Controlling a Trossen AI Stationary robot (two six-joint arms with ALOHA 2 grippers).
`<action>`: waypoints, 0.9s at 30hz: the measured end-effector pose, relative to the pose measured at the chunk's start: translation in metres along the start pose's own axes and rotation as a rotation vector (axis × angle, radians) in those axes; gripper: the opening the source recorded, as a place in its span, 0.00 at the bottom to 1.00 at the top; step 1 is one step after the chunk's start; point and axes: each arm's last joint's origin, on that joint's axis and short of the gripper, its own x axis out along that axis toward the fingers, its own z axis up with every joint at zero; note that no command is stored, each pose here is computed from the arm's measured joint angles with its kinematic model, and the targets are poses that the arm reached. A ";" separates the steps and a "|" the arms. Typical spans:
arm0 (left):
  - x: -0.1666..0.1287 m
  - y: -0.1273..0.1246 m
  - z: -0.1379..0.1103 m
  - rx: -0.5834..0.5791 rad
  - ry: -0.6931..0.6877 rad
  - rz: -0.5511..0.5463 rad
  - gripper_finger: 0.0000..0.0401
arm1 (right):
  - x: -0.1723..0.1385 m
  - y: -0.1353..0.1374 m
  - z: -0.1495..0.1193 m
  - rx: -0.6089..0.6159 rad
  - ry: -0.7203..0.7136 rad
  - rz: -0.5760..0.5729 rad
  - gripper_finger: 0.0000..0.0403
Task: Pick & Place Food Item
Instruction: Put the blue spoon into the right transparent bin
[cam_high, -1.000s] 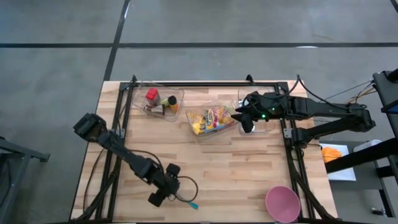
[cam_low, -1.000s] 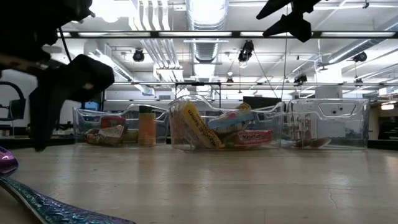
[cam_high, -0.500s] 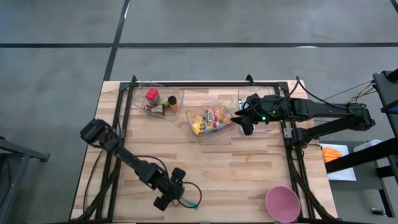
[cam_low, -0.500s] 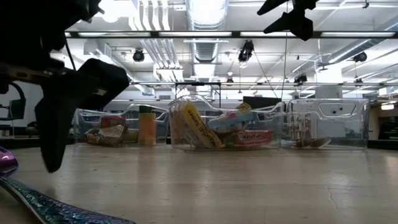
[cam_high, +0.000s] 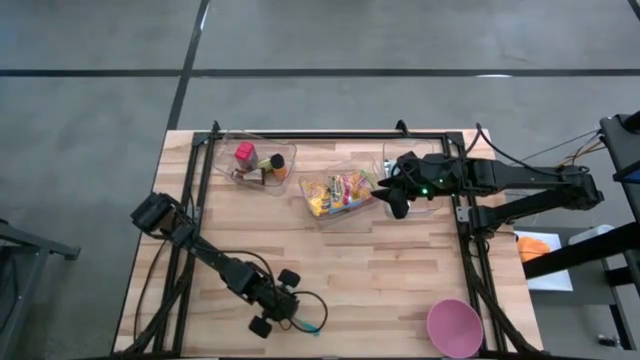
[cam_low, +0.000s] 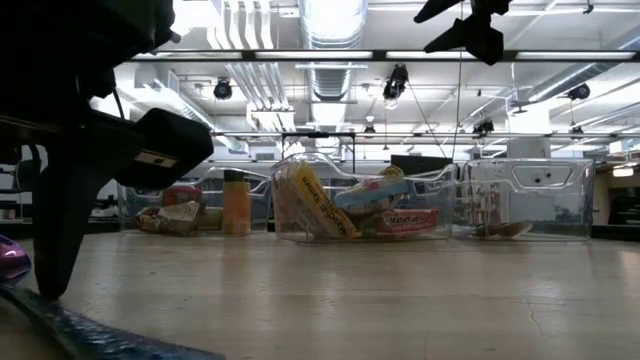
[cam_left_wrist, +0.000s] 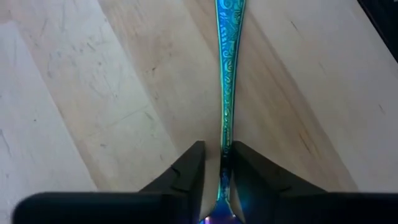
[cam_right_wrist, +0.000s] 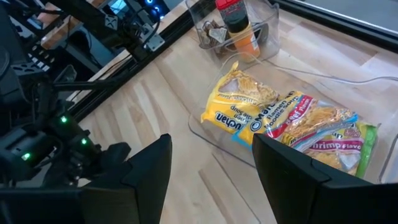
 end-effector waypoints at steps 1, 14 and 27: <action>0.002 0.000 -0.001 -0.010 0.006 -0.001 0.20 | 0.000 0.001 0.000 0.000 0.001 0.003 0.55; -0.016 0.008 -0.003 -0.096 0.035 -0.006 0.02 | -0.009 0.004 -0.001 0.023 -0.014 0.042 0.55; -0.094 0.055 0.007 -0.322 -0.136 0.097 0.02 | -0.045 0.021 0.017 0.049 -0.083 0.107 0.55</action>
